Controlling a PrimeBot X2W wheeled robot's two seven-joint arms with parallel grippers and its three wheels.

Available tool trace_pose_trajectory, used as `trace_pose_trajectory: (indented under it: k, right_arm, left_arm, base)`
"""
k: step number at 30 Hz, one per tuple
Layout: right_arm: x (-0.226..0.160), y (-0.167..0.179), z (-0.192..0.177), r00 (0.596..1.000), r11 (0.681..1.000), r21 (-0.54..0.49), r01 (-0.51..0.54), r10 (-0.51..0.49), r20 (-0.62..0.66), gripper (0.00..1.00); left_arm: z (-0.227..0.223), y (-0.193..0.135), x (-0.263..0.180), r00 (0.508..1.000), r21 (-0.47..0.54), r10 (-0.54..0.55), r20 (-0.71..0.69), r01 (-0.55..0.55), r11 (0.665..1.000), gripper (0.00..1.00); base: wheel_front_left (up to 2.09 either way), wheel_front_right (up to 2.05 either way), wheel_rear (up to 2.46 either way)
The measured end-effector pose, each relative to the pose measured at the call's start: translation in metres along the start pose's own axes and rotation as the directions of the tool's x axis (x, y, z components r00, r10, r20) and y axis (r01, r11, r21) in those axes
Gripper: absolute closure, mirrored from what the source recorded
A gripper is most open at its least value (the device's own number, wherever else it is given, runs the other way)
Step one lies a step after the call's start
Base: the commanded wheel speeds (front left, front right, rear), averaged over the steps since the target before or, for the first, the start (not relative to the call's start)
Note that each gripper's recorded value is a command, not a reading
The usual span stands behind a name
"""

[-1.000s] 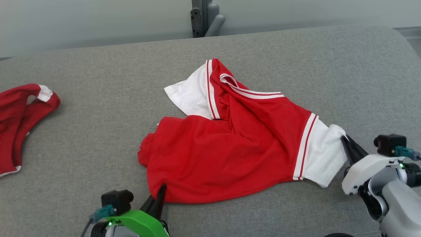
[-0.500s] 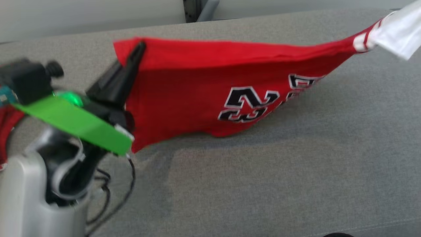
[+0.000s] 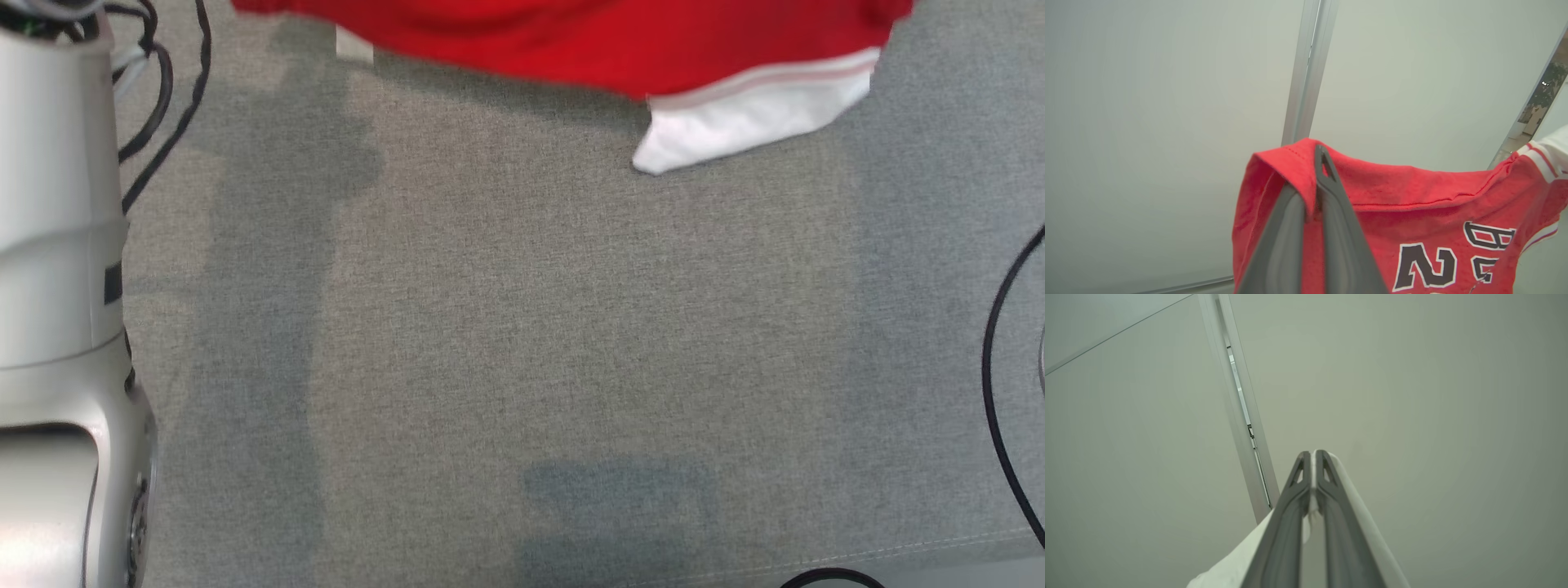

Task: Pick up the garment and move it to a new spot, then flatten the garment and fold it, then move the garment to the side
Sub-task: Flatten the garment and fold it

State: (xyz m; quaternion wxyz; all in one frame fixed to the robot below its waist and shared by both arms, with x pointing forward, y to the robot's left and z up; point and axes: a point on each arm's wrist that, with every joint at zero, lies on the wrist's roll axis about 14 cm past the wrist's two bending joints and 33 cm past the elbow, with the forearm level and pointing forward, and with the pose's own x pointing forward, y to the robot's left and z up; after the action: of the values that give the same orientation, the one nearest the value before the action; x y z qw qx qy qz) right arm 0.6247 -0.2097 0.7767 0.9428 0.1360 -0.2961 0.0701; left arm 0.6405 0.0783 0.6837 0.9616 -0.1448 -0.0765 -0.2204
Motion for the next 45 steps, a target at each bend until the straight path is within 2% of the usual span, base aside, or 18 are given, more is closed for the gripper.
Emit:
trace_pose_trajectory:
  k: [3, 6, 10, 13, 15, 17, 20, 22, 23, 27, 32, 35, 40, 45]
  right_arm:
    - [0.014, 0.002, -0.012, 1.000, 1.000, -0.004, 0.004, -0.004, 0.025, 1.00]
    - [0.017, -0.002, -0.033, 1.000, 0.999, -0.032, 0.003, -0.004, -0.021, 1.00]
    - [0.003, 0.008, -0.060, 0.996, 0.999, -0.014, -0.052, 0.051, -0.071, 1.00]
    - [-0.044, -0.001, -0.097, 0.986, 0.998, 0.029, -0.052, 0.056, -0.159, 1.00]
    - [-0.084, -0.014, -0.114, 0.975, 0.999, 0.043, -0.032, 0.041, -0.220, 1.00]
    - [-0.136, -0.024, -0.133, 0.952, 0.999, 0.038, -0.015, 0.026, -0.305, 1.00]
    - [-0.225, -0.039, -0.153, 0.893, 0.991, 0.087, 0.104, -0.055, -0.447, 1.00]
    - [-0.268, -0.049, -0.146, 0.863, 0.981, 0.084, 0.175, -0.111, -0.493, 1.00]
    - [-0.268, -0.049, -0.146, 0.863, 0.981, 0.084, 0.175, -0.111, -0.493, 1.00]
    - [-0.327, -0.052, -0.127, 0.822, 0.964, 0.060, 0.259, -0.187, -0.539, 1.00]
    - [-0.375, -0.055, -0.106, 0.781, 0.956, -0.008, 0.294, -0.245, -0.574, 1.00]
    - [-0.395, -0.060, -0.098, 0.757, 0.948, -0.041, 0.316, -0.278, -0.591, 1.00]
    - [-0.424, -0.064, -0.098, 0.706, 0.938, -0.070, 0.338, -0.302, -0.641, 1.00]
    - [-0.420, -0.056, -0.103, 0.698, 0.950, -0.040, 0.311, -0.256, -0.669, 1.00]
  left_arm:
    - [-0.006, 0.007, 0.017, 0.998, 0.008, 0.015, 0.062, -0.016, 1.000, 1.00]
    - [-0.020, 0.017, 0.022, 0.997, 0.025, 0.030, 0.076, -0.032, 0.999, 1.00]
    - [-0.044, 0.028, 0.022, 0.996, 0.073, 0.033, 0.081, -0.039, 0.997, 1.00]
    - [-0.097, 0.017, 0.001, 1.000, 0.097, -0.016, 0.000, 0.016, 0.995, 1.00]
    - [-0.123, 0.007, -0.020, 0.999, 0.017, -0.035, -0.016, 0.035, 0.999, 1.00]
    - [-0.158, 0.006, -0.053, 0.995, -0.016, -0.042, -0.086, 0.041, 0.999, 1.00]
    - [-0.205, 0.015, -0.117, 0.977, -0.073, 0.004, -0.213, -0.021, 0.997, 1.00]
    - [-0.219, 0.013, -0.152, 0.964, -0.076, 0.016, -0.265, -0.037, 0.996, 1.00]
    - [-0.219, 0.013, -0.152, 0.964, -0.076, 0.016, -0.265, -0.037, 0.996, 1.00]
    - [-0.223, 0.014, -0.209, 0.946, -0.090, 0.106, -0.306, -0.139, 0.986, 1.00]
    - [-0.234, -0.009, -0.267, 0.916, -0.089, 0.142, -0.376, -0.188, 0.978, 1.00]
    - [-0.245, -0.023, -0.289, 0.896, -0.094, 0.146, -0.419, -0.203, 0.975, 1.00]
    - [-0.254, -0.044, -0.306, 0.879, -0.160, 0.158, -0.450, -0.254, 0.954, 1.00]
    - [-0.254, -0.045, -0.307, 0.871, -0.184, 0.153, -0.467, -0.265, 0.946, 1.00]
  base:
    - [0.00, 0.00, 0.00]
    - [0.00, 0.00, 0.00]
    - [0.00, 0.00, 0.00]
    - [0.00, 0.00, 0.00]
    - [0.00, 0.00, 0.00]
    - [0.00, 0.00, 0.00]
    - [0.00, 0.00, 0.00]
    - [0.00, 0.00, 0.00]
    - [0.00, 0.00, 0.00]
    - [0.00, 0.00, 0.00]
    - [0.00, 0.00, 0.00]
    - [0.00, 0.00, 0.00]
    - [0.00, 0.00, 0.00]
    - [0.00, 0.00, 0.00]
